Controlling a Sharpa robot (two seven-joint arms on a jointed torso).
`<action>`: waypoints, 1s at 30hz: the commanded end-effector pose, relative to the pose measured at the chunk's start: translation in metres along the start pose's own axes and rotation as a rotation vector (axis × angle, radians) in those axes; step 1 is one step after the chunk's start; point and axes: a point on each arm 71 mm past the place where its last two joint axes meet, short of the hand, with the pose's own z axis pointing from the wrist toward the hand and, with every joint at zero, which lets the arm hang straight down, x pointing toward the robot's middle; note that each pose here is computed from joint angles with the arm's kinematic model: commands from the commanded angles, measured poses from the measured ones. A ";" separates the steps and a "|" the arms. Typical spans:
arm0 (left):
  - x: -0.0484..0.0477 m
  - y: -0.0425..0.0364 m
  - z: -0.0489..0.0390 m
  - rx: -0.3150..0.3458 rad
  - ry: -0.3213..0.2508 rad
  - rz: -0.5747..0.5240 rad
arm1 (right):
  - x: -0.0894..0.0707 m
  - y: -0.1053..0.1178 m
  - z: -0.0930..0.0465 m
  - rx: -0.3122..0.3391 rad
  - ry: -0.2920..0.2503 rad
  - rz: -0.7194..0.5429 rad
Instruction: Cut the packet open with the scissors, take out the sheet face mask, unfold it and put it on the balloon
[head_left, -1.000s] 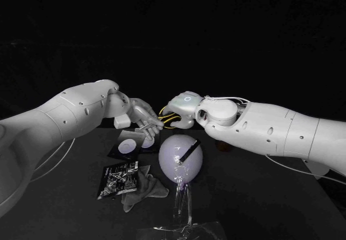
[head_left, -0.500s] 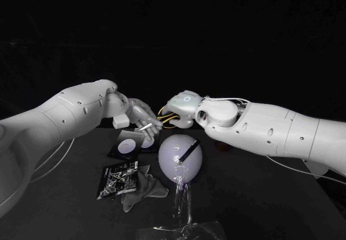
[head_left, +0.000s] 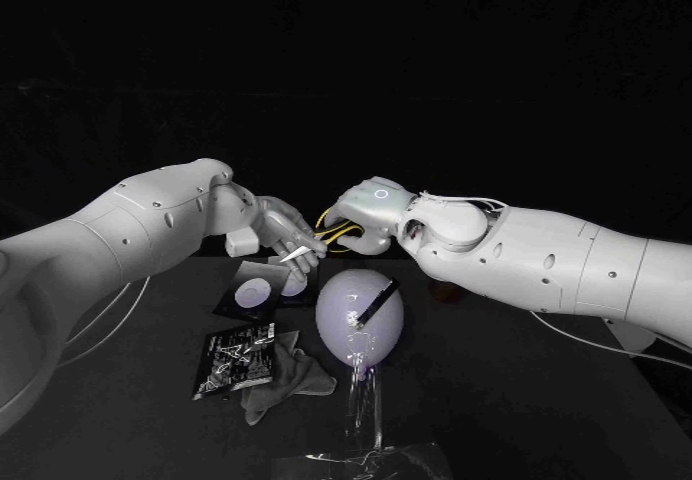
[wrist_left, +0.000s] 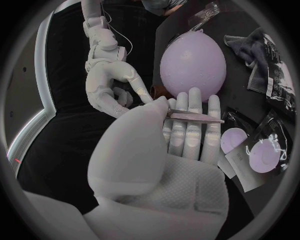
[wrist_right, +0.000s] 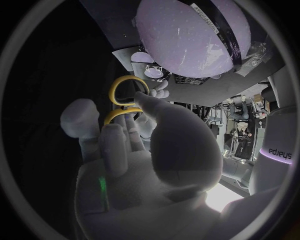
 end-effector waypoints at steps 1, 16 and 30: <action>-0.0042 0.0061 -0.0019 -0.028 -0.019 -0.007 | -0.004 0.001 0.000 -0.034 -0.020 0.024; -0.0047 0.0068 -0.0019 -0.030 -0.020 -0.011 | 0.004 0.003 0.003 -0.025 0.103 0.032; -0.0056 0.0084 -0.0027 -0.033 -0.019 -0.013 | 0.003 0.006 0.004 -0.070 0.074 -0.008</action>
